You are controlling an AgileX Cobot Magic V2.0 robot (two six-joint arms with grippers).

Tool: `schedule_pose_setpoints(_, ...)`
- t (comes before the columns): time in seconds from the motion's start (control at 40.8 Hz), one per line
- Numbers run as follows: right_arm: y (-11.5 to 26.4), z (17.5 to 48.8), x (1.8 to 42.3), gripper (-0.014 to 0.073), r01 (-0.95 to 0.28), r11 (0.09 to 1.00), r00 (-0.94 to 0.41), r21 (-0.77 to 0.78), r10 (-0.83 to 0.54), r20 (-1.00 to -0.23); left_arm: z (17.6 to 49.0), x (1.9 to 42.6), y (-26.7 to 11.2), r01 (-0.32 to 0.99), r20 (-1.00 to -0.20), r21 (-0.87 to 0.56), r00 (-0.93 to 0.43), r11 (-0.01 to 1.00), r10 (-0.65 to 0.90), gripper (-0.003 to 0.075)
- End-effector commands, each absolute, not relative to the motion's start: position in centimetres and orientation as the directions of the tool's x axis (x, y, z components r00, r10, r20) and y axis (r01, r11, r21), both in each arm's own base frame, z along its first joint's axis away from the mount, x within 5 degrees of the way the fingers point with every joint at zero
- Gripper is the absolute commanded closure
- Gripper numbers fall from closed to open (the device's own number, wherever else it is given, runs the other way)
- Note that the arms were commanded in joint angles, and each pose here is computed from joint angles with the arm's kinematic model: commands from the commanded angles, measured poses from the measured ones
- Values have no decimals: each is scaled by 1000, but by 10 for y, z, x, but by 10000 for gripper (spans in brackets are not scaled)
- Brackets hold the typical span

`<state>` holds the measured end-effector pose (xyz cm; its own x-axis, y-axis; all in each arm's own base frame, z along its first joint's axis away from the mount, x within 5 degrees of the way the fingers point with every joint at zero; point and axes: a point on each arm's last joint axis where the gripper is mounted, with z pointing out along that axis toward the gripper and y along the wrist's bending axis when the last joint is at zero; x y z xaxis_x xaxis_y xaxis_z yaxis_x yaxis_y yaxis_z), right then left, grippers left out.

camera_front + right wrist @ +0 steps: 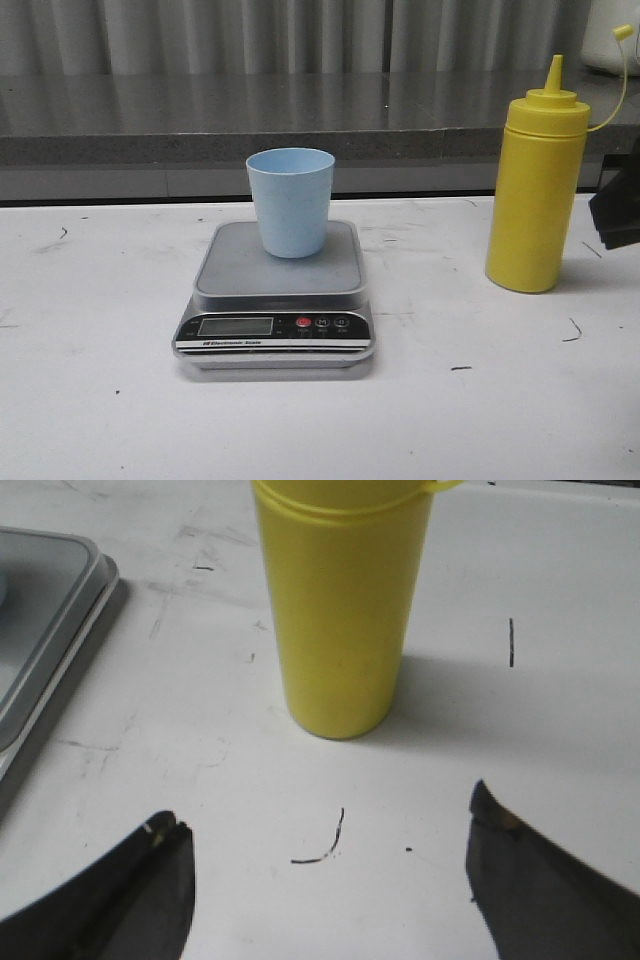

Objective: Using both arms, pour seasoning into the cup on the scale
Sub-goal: 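Reach the right gripper to the yellow squeeze bottle and grasp it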

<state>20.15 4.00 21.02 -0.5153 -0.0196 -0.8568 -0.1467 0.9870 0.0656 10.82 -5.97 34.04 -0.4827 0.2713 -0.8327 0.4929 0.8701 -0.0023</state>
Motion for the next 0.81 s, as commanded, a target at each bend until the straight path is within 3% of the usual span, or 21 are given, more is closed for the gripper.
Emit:
schedule_pose_setpoints(0.0, 40, 219, 212, 14, -129, 986, -319, 101, 55, -946, 355, 110, -62, 497, -884, -15, -412, 868, 221, 321)
schedule_pose_setpoints(0.245, 52, 197, 232, 14, -231, 969, -214, 91, 41, -976, 355, 110, -62, 497, -884, -15, -412, 868, 221, 321)
schedule_pose_setpoints(0.564, 50, 165, 255, 14, -181, 974, -91, 133, 118, -989, 355, 110, -62, 497, -884, -15, -412, 868, 221, 321)
schedule_pose_setpoints(0.784, 51, 146, 271, 14, -164, 982, -65, 97, 88, -994, 355, 110, -62, 497, -884, -15, -412, 868, 221, 321)
